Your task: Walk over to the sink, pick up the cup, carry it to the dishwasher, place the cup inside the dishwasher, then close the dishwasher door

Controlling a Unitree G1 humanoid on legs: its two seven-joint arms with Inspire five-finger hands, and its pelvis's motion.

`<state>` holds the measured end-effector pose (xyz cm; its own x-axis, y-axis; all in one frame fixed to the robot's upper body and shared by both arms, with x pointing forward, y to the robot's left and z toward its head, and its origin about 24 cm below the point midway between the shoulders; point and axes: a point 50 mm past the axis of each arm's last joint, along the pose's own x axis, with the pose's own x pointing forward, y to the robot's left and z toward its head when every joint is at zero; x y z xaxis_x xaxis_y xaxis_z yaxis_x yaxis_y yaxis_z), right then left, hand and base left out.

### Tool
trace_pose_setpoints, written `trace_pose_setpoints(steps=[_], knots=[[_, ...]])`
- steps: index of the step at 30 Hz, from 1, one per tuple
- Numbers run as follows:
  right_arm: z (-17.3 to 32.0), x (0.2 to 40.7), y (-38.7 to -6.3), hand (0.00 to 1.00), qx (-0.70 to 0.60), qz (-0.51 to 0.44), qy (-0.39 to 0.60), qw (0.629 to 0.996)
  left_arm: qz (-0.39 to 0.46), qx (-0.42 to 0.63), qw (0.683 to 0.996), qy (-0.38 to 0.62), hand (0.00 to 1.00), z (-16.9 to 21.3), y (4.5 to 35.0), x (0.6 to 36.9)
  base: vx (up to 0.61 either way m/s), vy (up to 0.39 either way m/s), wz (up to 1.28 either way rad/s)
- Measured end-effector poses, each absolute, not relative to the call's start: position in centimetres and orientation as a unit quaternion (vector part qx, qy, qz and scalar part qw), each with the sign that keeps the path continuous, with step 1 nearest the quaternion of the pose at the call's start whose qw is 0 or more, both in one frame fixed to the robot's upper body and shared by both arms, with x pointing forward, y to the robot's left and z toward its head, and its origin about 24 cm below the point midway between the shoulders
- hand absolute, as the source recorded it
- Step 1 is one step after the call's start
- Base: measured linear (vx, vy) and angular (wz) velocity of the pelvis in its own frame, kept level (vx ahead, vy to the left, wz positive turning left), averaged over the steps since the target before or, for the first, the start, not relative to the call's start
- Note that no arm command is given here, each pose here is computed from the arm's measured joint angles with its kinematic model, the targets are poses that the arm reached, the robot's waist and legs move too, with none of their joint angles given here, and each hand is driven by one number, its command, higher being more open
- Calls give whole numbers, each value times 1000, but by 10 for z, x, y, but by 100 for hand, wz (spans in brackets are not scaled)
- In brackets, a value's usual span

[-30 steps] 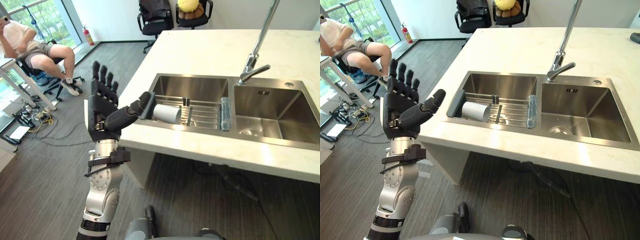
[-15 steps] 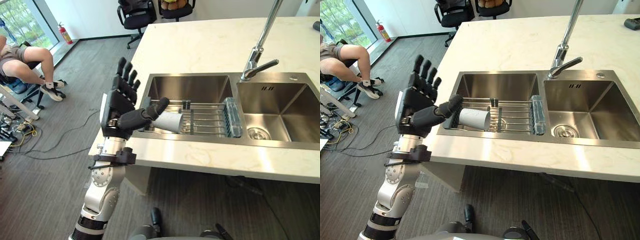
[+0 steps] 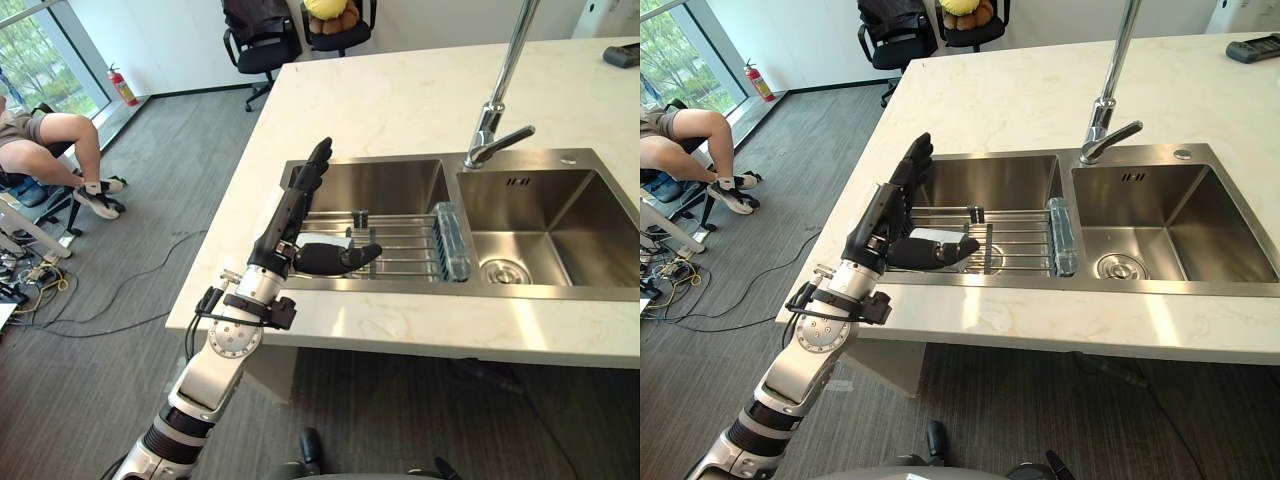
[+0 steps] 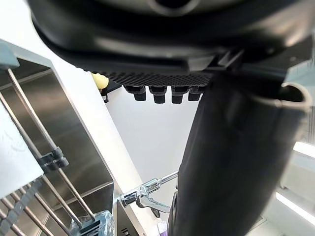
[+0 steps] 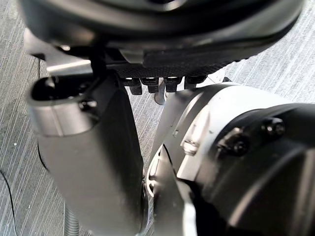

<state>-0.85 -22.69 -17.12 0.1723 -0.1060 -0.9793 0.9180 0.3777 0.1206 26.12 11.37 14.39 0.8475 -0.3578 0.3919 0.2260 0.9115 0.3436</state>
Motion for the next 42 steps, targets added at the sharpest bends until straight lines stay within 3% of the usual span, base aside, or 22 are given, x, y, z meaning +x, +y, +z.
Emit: trace_pose_setpoints(steps=[8, 17, 26, 34, 42], knots=[[-171, -14, -226, 100, 437, -415, 495, 626, -145, 253, 913, -285, 100, 165, 114, 270, -46, -9, 2], [-172, -15, -222, 100, 466, -426, 483, 607, -167, 406, 856, -275, 100, 153, 114, 285, -18, -8, -9], [-172, -16, -221, 100, 483, -433, 475, 595, -136, 450, 860, -197, 100, 135, 134, 306, -8, -6, -4], [-172, -16, -219, 100, 488, -432, 471, 594, -137, 514, 842, -94, 100, 100, 171, 317, -13, -10, -2], [-173, -8, -214, 100, 450, -391, 493, 634, -137, 531, 833, -75, 100, 101, 173, 323, 10, -10, -3]])
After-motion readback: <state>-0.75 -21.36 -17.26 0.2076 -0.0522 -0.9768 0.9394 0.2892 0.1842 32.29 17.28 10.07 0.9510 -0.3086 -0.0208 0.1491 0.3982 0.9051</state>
